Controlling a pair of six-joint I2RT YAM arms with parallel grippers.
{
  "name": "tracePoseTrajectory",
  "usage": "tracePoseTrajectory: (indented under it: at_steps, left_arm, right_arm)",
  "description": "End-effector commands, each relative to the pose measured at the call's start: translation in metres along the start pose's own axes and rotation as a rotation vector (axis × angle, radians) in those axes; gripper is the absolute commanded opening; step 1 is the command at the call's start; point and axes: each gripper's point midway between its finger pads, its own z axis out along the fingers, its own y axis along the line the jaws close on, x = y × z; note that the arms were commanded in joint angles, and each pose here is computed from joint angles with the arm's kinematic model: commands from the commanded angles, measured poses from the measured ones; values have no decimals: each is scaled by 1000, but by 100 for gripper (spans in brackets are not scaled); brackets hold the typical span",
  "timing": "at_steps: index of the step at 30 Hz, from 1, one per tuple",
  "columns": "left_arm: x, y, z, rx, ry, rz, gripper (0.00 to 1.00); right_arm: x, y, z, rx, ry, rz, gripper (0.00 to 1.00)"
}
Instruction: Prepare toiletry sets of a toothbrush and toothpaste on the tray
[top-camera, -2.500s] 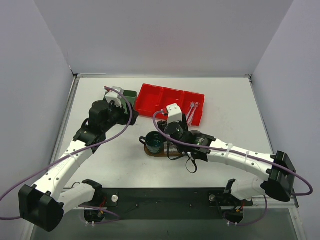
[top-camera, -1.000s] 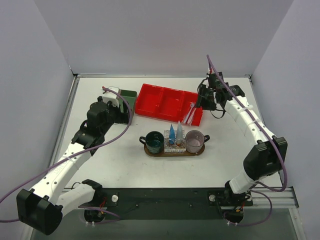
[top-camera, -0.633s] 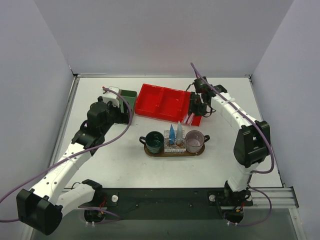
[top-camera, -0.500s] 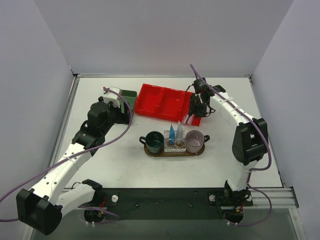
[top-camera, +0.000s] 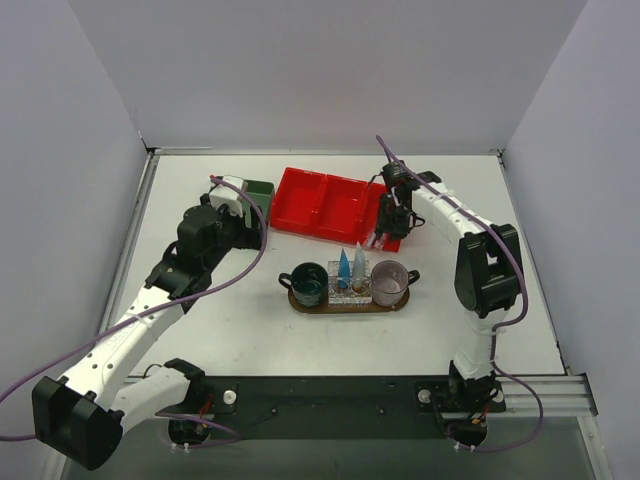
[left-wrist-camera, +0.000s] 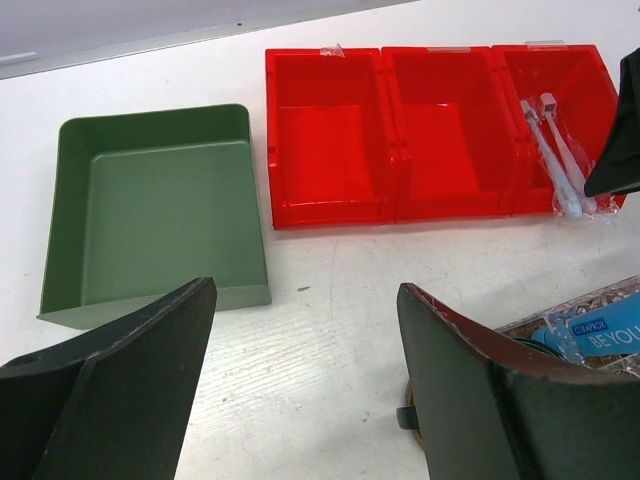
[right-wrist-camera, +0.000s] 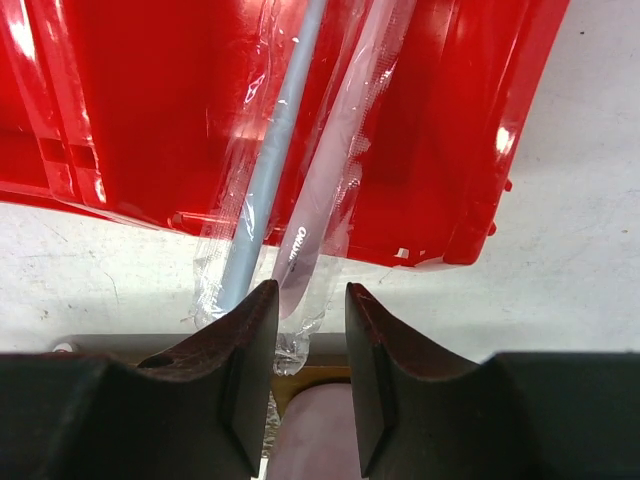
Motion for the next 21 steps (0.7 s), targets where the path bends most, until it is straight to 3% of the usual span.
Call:
tracePoseTrajectory:
  at_steps: [1,21]
  left_arm:
    - [-18,-1,-3,1,-66,11,84]
    - [-24,-2,-9,4,-84,17,84]
  right_arm:
    - [-9,1,-4,13,-6,20,29]
    - [-6,1,15,37,24,45,22]
